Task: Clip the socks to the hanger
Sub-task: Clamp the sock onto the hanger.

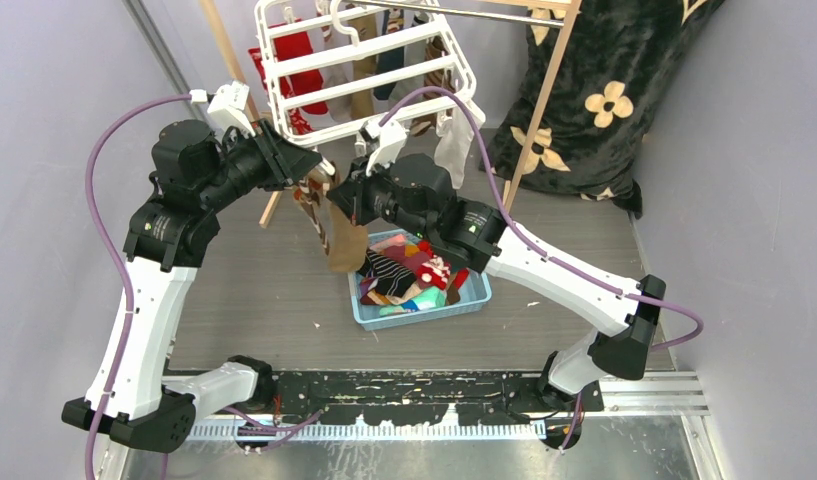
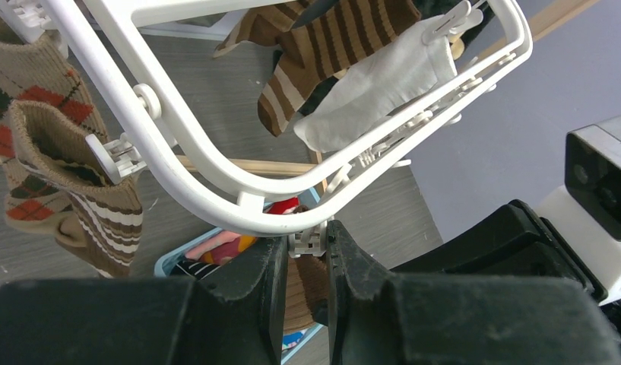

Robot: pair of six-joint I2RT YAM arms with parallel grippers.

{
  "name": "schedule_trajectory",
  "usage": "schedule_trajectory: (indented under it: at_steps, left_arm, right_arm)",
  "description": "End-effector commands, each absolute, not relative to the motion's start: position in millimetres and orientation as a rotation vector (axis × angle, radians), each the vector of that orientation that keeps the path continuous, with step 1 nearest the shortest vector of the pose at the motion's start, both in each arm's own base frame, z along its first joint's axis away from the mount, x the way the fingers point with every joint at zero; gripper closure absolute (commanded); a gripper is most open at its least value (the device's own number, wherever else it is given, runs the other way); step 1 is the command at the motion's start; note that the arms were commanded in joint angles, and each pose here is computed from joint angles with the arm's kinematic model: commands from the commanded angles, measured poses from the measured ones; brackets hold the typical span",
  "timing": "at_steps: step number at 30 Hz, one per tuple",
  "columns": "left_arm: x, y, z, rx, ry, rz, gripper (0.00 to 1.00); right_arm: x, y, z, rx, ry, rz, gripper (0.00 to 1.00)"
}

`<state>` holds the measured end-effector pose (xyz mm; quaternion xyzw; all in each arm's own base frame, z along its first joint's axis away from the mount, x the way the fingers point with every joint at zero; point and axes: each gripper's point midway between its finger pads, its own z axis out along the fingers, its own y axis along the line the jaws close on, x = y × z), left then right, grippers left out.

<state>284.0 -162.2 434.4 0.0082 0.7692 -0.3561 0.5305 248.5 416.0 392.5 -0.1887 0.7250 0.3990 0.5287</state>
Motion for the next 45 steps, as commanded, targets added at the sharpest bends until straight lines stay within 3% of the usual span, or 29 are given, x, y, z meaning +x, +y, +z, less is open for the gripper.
schedule_trajectory:
  at_steps: [1,17,20,25,28,30,33,36,40,45]
  left_arm:
    - [285.2,-156.4,446.8,0.028,1.791,-0.815,0.91]
    - [285.8,-152.0,449.4,0.018,1.782,-0.789,0.89]
    - [286.3,-150.1,450.0,0.011,1.776,-0.778,0.81]
    - [286.3,-149.4,449.2,-0.003,1.779,-0.779,0.45]
    - [286.3,-148.5,450.6,-0.009,1.773,-0.778,0.38]
    - [286.2,-147.8,451.3,-0.013,1.770,-0.776,0.39]
    - [287.5,-146.5,451.0,-0.019,1.768,-0.768,0.40]
    - [288.3,-142.9,450.9,-0.033,1.761,-0.749,0.43]
    - [289.7,-140.4,449.1,-0.039,1.761,-0.730,0.45]
    - [290.4,-138.7,453.1,-0.042,1.747,-0.721,0.47]
  right_arm:
    - [244.9,416.5,430.7,-0.444,1.637,1.000,0.99]
    - [245.2,414.7,440.7,-0.476,1.621,0.967,0.99]
    - [245.1,416.1,439.5,-0.478,1.623,0.970,0.99]
    - [243.4,419.1,436.6,-0.494,1.628,0.981,0.99]
    - [241.8,419.4,436.4,-0.499,1.625,0.991,0.99]
    - [239.6,419.2,437.8,-0.501,1.614,1.005,0.89]
    - [236.2,415.5,439.0,-0.504,1.600,1.016,0.62]
    - [231.6,404.9,443.6,-0.492,1.577,1.017,0.46]
    - [232.6,380.0,438.9,-0.464,1.567,0.949,0.36]
    - [240.7,349.2,441.8,-0.388,1.543,0.890,0.34]
